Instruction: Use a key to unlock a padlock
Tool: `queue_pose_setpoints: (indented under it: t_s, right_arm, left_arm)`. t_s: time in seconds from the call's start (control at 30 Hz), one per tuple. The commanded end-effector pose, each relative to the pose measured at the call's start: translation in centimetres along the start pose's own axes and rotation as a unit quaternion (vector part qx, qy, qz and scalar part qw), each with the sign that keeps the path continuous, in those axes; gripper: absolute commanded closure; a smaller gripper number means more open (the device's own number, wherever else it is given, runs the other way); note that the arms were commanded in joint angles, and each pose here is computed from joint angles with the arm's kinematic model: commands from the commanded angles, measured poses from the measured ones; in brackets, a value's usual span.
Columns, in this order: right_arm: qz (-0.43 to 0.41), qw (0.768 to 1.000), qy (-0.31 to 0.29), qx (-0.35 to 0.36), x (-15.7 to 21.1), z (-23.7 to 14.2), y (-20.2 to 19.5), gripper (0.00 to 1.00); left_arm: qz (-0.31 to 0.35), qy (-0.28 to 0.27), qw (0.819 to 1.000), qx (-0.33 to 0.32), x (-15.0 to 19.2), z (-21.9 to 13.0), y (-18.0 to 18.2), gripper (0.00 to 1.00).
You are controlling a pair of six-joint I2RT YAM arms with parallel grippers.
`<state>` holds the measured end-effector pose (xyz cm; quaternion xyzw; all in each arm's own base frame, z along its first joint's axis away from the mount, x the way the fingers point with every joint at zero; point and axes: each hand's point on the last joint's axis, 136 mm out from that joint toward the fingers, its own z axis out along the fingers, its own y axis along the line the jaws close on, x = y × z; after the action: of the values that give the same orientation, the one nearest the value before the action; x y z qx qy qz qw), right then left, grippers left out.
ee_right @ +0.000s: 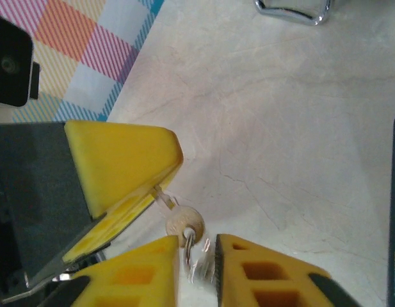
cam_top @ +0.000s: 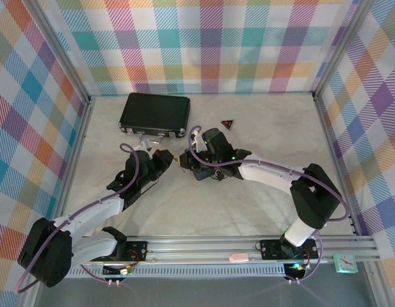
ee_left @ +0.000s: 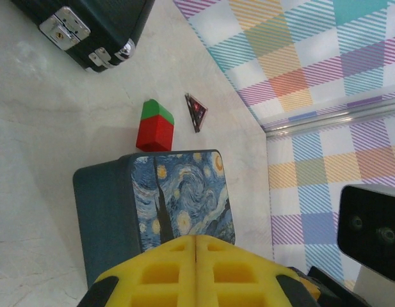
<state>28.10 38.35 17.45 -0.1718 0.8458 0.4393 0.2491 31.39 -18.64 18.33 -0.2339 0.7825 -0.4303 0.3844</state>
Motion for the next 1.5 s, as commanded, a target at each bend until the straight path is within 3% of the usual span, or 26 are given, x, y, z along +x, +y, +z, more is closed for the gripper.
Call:
queue_pose_setpoints:
  t_s: [0.0, 0.1, 0.33, 0.57, 0.9, 1.47]
  right_arm:
    - [-0.025, 0.998, -0.053, -0.038, -2.6, -2.5, 1.5, 0.61]
    - [-0.040, 0.994, -0.061, -0.076, -3.6, -3.9, 2.1, 0.50]
    - [-0.085, 0.976, -0.082, -0.184, -4.8, -6.0, 5.1, 0.50]
    - [-0.099, 0.967, -0.098, -0.212, -5.0, -6.6, 6.1, 0.53]
    - [-0.082, 0.953, -0.085, -0.279, -4.6, -6.4, 7.4, 0.63]
    - [-0.055, 0.952, -0.070, -0.294, -4.3, -5.0, 7.1, 0.70]
  left_arm:
    - [0.039, -0.027, 0.999, 0.013, -1.5, -0.7, -2.0, 1.00]
    - [0.081, -0.031, 0.996, 0.037, -1.8, -1.1, -3.5, 1.00]
    - [0.175, -0.028, 0.970, 0.166, -1.5, -2.7, -9.2, 1.00]
    - [0.198, -0.042, 0.954, 0.223, -1.3, -4.0, -11.0, 1.00]
    - [0.182, -0.052, 0.955, 0.229, -1.7, -3.9, -11.1, 1.00]
    - [0.164, -0.064, 0.957, 0.232, -1.9, -4.2, -10.8, 1.00]
